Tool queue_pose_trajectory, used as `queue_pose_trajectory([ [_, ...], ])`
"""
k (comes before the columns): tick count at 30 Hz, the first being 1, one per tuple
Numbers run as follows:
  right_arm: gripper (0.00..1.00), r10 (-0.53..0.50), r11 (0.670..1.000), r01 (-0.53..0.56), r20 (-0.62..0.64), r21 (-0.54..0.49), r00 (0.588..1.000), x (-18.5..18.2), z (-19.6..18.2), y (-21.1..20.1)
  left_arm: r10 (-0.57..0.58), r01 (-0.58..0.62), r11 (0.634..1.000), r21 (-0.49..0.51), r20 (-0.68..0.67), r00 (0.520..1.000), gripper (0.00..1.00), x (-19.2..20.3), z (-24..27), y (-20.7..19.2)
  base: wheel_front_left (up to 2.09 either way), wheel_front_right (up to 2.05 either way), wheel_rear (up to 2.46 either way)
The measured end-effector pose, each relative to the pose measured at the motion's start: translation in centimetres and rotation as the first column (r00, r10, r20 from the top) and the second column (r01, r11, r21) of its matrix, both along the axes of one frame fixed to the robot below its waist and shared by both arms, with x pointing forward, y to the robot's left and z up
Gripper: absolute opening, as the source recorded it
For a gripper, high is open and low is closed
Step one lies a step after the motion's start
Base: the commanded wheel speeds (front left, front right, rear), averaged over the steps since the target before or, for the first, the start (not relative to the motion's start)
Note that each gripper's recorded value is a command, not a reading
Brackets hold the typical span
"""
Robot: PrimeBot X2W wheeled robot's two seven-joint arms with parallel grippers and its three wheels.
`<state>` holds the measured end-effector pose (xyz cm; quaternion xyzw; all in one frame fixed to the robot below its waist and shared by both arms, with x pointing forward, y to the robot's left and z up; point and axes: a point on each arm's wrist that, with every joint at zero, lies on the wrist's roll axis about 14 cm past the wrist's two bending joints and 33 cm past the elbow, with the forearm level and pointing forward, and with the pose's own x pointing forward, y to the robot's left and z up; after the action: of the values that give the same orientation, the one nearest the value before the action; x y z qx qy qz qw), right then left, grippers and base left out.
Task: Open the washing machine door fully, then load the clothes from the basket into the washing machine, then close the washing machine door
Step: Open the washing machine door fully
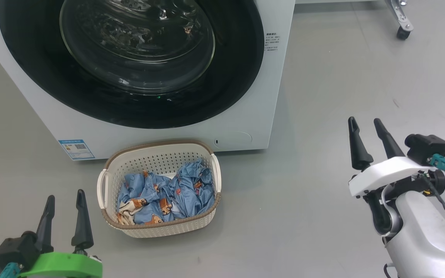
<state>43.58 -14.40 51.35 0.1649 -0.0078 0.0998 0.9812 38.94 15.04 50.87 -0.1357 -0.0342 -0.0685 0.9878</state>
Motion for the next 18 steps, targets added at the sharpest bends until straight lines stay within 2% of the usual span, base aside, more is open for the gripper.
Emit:
queue_pose_trajectory([
  [5,1.0,-0.014,1.0,0.014,0.006,0.017,1.0,1.1,0.3,-0.5,-0.002,0.002,1.0,0.001,0.004,1.0,1.0,0.6,0.1,-0.1,0.0,0.0,0.0],
  [18,1.0,-0.005,1.0,0.006,0.019,-0.02,1.0,4.7,0.6,-1.1,0.002,-0.001,1.0,0.017,-0.016,1.0,1.0,1.6,-0.8,0.2,0.0,0.0,0.0],
])
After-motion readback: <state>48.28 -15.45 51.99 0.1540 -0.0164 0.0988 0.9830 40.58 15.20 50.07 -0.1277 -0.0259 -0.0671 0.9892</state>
